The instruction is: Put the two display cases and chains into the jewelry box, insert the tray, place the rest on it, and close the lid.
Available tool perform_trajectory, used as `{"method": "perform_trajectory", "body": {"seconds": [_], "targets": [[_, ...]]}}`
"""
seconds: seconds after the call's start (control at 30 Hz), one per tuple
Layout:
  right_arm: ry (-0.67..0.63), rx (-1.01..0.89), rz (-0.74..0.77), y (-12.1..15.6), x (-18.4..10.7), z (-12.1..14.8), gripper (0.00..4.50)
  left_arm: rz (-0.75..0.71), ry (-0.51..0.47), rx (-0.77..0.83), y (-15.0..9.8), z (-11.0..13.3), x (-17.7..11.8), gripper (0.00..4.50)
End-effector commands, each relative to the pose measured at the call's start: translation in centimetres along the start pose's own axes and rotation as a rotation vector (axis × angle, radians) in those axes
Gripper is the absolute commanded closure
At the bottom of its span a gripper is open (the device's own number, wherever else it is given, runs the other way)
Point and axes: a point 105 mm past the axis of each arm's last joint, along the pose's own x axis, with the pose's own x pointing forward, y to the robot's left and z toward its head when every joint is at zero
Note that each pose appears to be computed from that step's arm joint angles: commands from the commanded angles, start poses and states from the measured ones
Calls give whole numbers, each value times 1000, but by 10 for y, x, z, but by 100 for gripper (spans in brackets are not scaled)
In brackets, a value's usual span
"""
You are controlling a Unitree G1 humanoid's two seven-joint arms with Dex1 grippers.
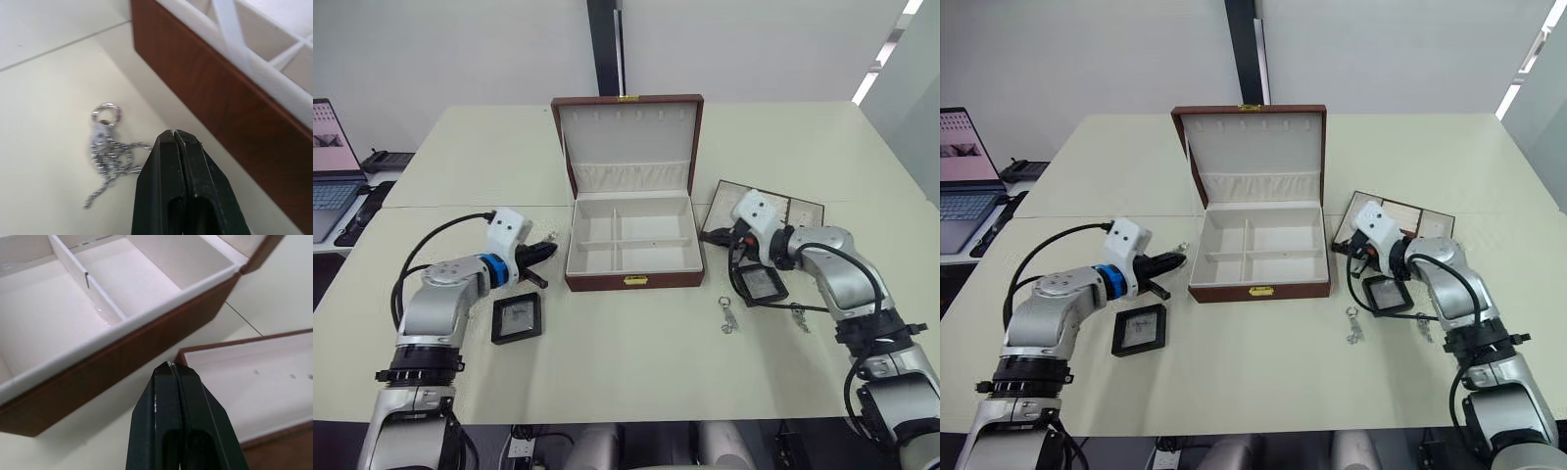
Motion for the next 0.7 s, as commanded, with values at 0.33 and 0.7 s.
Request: {"method": "perform_trajectory", "body": {"seconds": [0.33,0.7], "targets": [[-120,-99,-159,-24,-51,12,448,143,-199,31,50,30,-63,450],[-110,-41,-254,-23,-145,-20,448,345,-202,22,86,-4,-169,450]]}}
